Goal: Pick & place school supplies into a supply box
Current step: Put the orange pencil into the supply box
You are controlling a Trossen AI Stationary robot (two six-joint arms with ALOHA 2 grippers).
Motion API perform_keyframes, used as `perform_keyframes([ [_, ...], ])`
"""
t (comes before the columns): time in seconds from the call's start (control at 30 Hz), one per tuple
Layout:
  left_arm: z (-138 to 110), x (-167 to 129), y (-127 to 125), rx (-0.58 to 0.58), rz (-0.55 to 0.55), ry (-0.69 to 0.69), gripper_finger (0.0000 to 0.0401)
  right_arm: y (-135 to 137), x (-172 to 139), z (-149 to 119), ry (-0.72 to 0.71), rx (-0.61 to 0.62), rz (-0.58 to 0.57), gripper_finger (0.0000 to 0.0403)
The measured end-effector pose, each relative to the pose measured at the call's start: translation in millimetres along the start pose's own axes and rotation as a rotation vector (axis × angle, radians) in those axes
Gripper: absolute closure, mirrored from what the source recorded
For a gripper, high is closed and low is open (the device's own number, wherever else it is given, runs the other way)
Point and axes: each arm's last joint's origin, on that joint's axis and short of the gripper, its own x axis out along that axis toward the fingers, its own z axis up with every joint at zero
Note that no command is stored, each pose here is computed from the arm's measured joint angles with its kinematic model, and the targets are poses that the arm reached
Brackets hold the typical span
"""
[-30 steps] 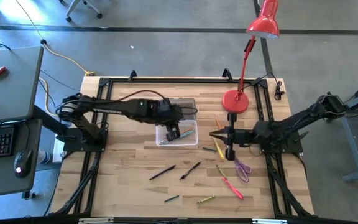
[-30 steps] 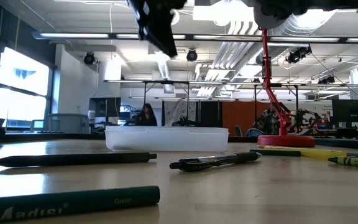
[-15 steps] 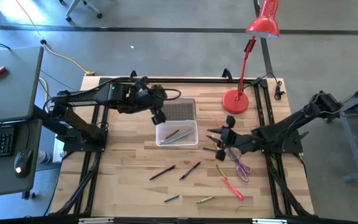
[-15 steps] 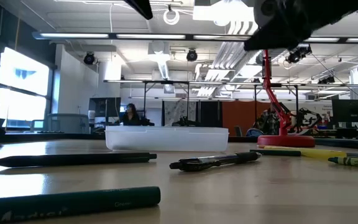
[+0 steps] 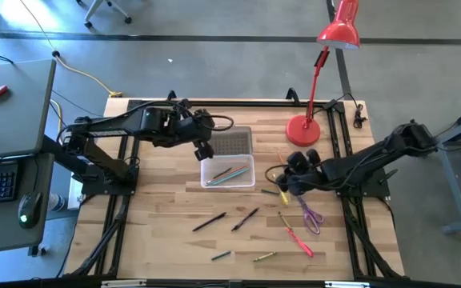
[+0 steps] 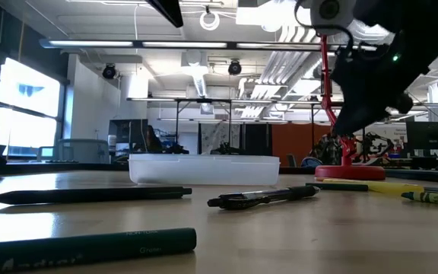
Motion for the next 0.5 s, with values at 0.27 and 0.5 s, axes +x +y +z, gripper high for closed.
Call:
perform_keyframes([
  [0.27,0.3,-0.4,2.3,-0.001,0.068,-0.015,0.0306,5.1,47.7,-8.2,0.067,-0.047,-0.124,0.0304],
  [0.5,0.3,-0.4,2.2,0.0,0.067,-0.015,0.0306,-2.0,75.6,-11.1,0.168,-0.013,-0.178,0.0304],
])
